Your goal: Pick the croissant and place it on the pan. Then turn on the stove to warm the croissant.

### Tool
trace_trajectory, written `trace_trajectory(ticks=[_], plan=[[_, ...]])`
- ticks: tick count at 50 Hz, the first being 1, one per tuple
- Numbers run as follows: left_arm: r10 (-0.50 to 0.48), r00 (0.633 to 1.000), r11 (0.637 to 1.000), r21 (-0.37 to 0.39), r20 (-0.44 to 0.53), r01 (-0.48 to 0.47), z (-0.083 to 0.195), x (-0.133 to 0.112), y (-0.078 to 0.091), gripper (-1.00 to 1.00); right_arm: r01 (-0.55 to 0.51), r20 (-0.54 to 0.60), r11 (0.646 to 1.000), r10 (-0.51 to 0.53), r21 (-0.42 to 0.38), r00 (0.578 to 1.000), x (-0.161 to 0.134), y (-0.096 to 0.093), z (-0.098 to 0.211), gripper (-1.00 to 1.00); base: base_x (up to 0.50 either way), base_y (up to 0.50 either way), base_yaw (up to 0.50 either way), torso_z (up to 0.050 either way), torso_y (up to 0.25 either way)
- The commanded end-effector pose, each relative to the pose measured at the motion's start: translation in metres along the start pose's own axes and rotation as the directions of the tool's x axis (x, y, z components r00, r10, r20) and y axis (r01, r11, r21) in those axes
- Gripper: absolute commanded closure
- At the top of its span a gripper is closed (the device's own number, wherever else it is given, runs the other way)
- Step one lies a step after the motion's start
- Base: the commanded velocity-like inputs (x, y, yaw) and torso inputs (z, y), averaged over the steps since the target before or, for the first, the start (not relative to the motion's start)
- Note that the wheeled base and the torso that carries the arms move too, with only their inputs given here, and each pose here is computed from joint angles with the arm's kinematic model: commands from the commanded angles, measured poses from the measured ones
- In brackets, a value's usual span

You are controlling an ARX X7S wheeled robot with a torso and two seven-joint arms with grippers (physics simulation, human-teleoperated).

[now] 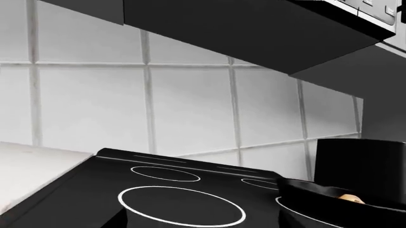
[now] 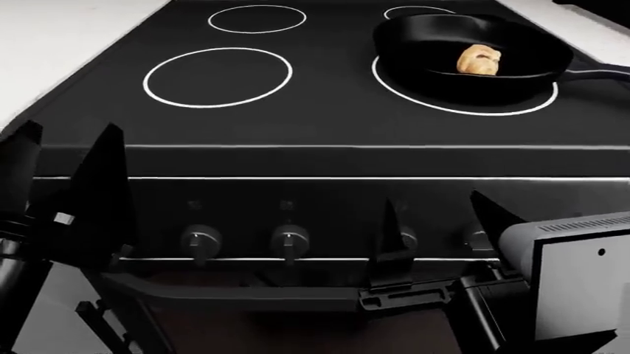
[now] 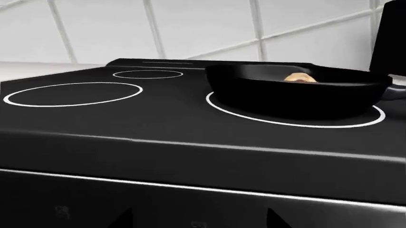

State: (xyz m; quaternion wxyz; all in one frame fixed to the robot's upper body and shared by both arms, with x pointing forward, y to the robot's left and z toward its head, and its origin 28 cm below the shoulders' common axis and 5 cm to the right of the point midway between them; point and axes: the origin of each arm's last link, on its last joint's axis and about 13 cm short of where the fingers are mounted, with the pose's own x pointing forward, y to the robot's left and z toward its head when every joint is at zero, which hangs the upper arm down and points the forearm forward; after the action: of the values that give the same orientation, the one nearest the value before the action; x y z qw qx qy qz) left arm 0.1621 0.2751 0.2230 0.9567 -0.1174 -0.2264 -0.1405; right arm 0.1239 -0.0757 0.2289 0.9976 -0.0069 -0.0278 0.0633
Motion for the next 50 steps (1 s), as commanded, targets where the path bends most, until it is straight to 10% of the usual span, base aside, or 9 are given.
trace_trajectory(ticks=[1,34,50], plan=[[-0.003,1.0,1.0,-0.003,-0.008,0.003,-0.002,0.001,0.001,-1.0,0.014,-0.002,1.0,-0.014,0.015,1.0,0.001,0.0,0.0,-1.0,0.0,0.0,0.0,-0.05,0.0],[-0.011,1.0,1.0,-0.026,-0.001,0.011,-0.001,-0.002,0.001,-1.0,0.022,-0.021,1.0,-0.022,0.021,1.0,0.006,0.005,0.011,-1.0,0.0,0.0,0.0,-0.05,-0.001],[-0.015,1.0,0.999,-0.028,-0.016,0.014,-0.004,-0.001,0.001,-1.0,0.018,-0.043,1.0,-0.017,0.025,0.999,0.005,0.009,0.008,-1.0,0.0,0.0,0.0,-0.002,-0.003]])
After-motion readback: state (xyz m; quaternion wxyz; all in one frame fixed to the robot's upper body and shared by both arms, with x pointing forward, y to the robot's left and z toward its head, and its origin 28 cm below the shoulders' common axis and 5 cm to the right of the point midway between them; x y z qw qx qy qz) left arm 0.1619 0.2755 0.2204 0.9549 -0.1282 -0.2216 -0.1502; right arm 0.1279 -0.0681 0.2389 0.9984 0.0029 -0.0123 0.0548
